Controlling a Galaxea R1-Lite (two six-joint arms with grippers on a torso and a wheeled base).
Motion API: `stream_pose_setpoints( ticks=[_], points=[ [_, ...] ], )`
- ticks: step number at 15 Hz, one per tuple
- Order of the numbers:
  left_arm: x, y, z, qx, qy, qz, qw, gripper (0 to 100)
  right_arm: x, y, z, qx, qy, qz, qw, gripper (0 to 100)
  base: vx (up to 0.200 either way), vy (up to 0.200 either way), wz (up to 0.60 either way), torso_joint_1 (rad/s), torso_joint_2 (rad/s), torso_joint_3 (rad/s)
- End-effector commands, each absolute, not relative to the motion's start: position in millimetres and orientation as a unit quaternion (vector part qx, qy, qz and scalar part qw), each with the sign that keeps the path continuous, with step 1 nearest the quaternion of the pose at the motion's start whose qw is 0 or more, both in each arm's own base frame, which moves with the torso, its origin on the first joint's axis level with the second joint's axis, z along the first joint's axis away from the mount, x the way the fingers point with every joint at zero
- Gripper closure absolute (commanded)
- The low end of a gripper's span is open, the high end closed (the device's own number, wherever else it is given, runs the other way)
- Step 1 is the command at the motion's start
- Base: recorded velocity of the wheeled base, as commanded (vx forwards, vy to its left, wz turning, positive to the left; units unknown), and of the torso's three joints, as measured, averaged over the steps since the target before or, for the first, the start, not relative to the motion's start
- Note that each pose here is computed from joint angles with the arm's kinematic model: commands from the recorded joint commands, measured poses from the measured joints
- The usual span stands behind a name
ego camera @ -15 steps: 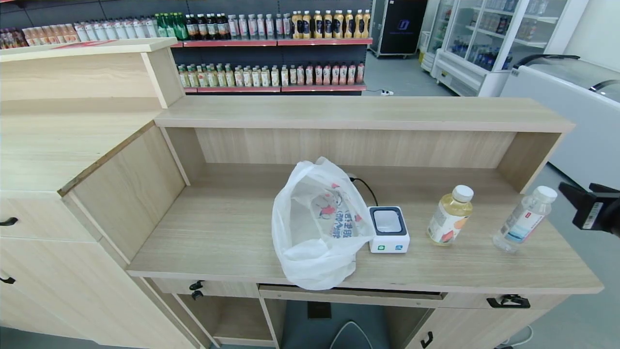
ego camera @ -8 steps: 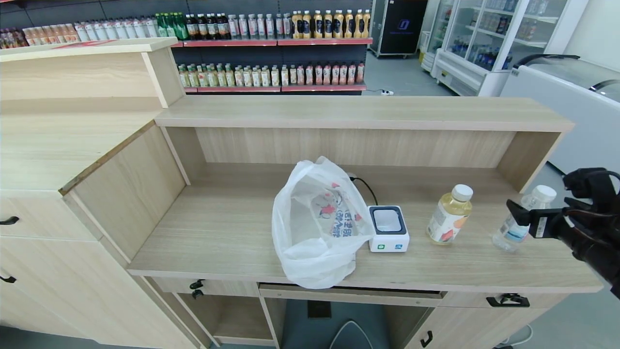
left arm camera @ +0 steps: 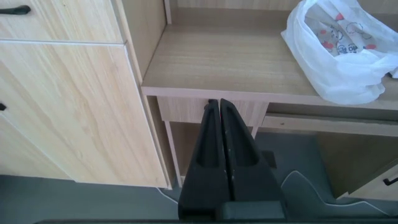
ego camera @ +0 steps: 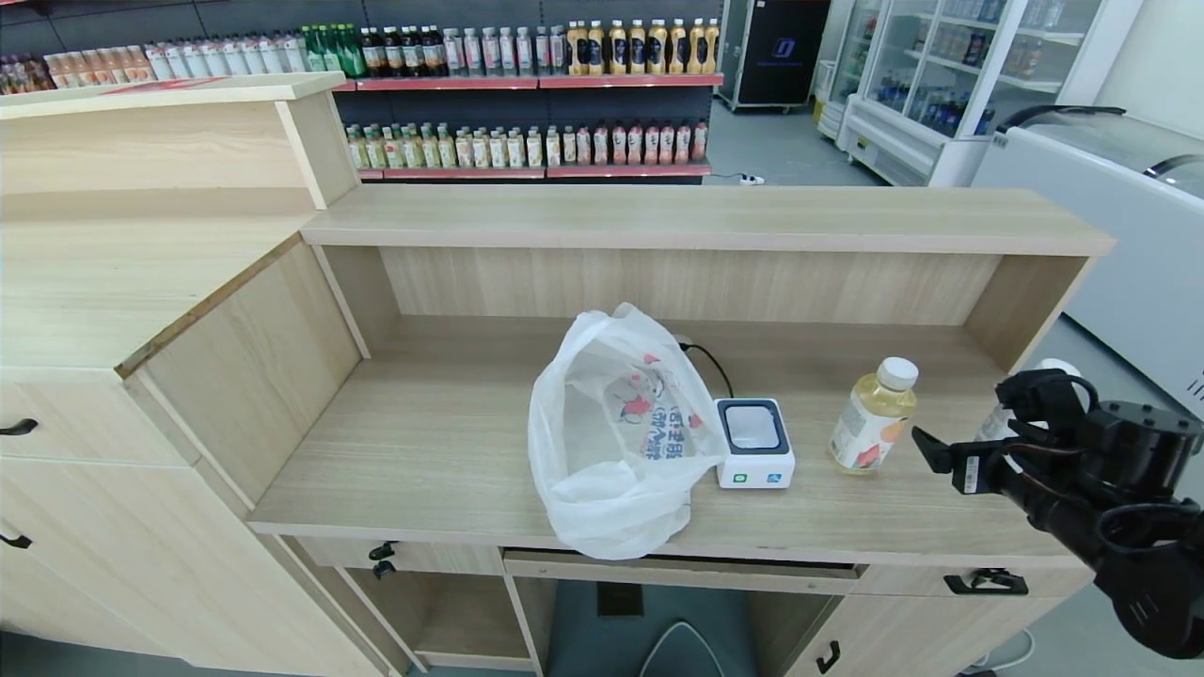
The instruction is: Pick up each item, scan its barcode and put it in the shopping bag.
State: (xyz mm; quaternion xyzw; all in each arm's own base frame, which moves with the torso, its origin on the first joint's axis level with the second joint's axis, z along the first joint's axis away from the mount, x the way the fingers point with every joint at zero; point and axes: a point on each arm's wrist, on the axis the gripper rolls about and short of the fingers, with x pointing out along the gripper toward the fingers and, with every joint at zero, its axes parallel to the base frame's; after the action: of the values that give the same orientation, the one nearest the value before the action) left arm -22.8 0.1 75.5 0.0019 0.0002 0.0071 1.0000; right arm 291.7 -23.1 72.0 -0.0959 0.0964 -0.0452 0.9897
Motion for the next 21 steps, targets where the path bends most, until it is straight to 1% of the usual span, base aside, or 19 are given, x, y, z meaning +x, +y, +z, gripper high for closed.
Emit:
stream_pose_setpoints(
  ticks=[1, 5, 11, 15, 21],
  points=[
    [-23, 0, 75, 0.002, 0.0, 0.008, 1.0, 100, 298, -18, 58, -0.098, 0.109, -0.04, 0.988, 0, 0.0, 0.0, 0.0, 0.0, 0.0, 0.0],
    [-23, 0, 75, 0.002, 0.0, 0.008, 1.0, 100, 319, -13, 50, -0.1, 0.096, -0.031, 0.99, 0, 0.0, 0.0, 0.0, 0.0, 0.0, 0.0],
    [-23, 0, 75, 0.002, 0.0, 0.008, 1.0, 100, 352, 9, 34, -0.104, 0.082, -0.009, 0.991, 0, 0.0, 0.0, 0.0, 0.0, 0.0, 0.0],
    [-23, 0, 75, 0.002, 0.0, 0.008, 1.0, 100, 362, 23, 29, -0.105, 0.078, 0.009, 0.991, 0, 0.0, 0.0, 0.0, 0.0, 0.0, 0.0],
    [-23, 0, 75, 0.002, 0.0, 0.007, 1.0, 100, 381, 30, 21, -0.106, 0.071, 0.015, 0.992, 0, 0.0, 0.0, 0.0, 0.0, 0.0, 0.0]
  ],
)
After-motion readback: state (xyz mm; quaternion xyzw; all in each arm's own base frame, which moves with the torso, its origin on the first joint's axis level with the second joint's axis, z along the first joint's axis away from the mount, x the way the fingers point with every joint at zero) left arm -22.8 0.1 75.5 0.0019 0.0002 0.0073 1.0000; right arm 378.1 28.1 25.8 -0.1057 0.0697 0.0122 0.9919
